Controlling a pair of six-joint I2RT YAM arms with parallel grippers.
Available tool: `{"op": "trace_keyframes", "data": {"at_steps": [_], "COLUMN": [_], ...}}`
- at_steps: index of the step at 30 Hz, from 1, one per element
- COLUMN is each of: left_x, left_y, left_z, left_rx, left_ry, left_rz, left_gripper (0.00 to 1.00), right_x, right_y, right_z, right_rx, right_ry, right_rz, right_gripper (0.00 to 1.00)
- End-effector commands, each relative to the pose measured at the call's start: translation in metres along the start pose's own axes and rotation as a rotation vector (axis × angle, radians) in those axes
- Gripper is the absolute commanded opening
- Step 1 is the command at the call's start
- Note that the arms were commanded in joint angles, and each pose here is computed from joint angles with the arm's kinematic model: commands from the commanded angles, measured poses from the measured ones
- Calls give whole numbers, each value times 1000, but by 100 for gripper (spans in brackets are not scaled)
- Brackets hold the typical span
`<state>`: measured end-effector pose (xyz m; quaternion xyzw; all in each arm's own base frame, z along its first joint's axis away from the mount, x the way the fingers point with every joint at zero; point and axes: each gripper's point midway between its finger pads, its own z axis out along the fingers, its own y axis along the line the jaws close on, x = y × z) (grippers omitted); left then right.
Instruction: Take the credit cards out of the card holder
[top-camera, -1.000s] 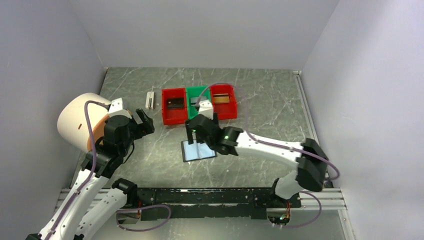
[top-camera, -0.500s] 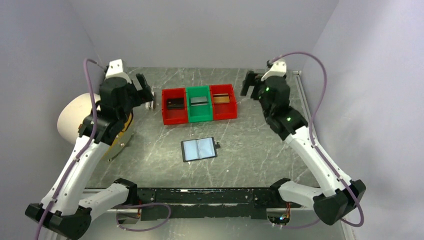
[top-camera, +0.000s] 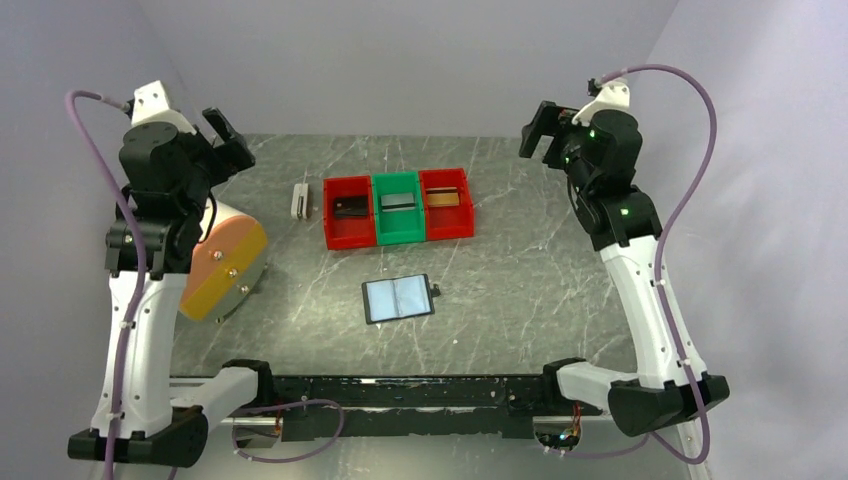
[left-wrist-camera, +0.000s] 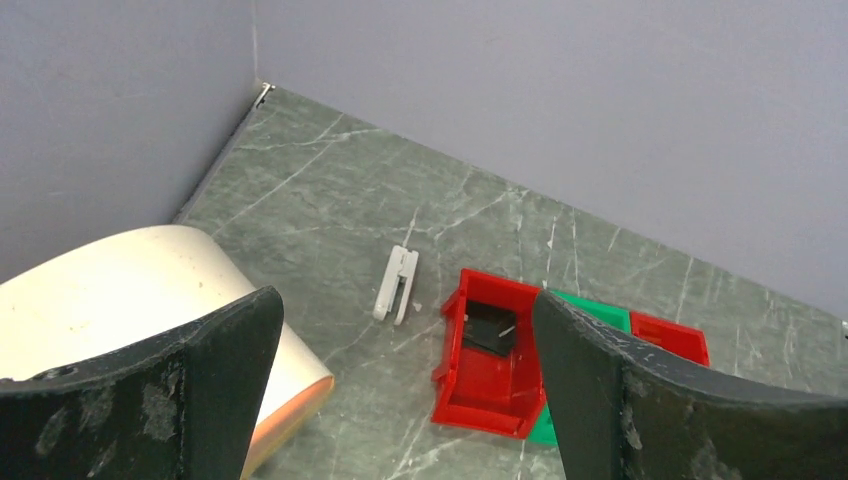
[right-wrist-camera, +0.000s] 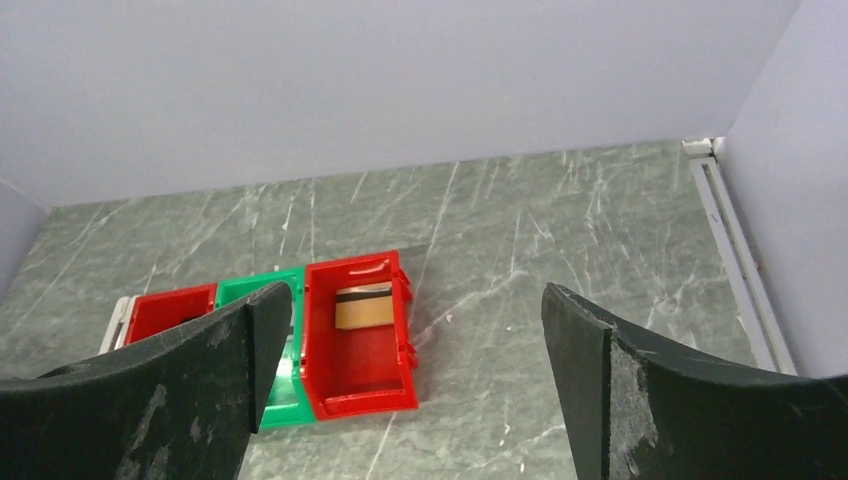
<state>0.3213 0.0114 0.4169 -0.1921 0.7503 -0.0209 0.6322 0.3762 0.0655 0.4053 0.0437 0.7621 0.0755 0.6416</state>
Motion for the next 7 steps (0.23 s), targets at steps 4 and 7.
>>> {"op": "trace_keyframes", "data": {"at_steps": [4, 7], "left_x": [18, 23], "left_y": [-1, 5], "left_z": [-21, -25], "left_rx": [56, 29], "left_ry": [49, 66], "left_rz": [-49, -40], "left_gripper": [100, 99], "right_x": [-8, 7], "right_y": [4, 4], "right_z": [-27, -14], "right_rx": [-43, -23], "right_ry": [-21, 80], "right_rz": [17, 17], "right_gripper": [100, 100]}}
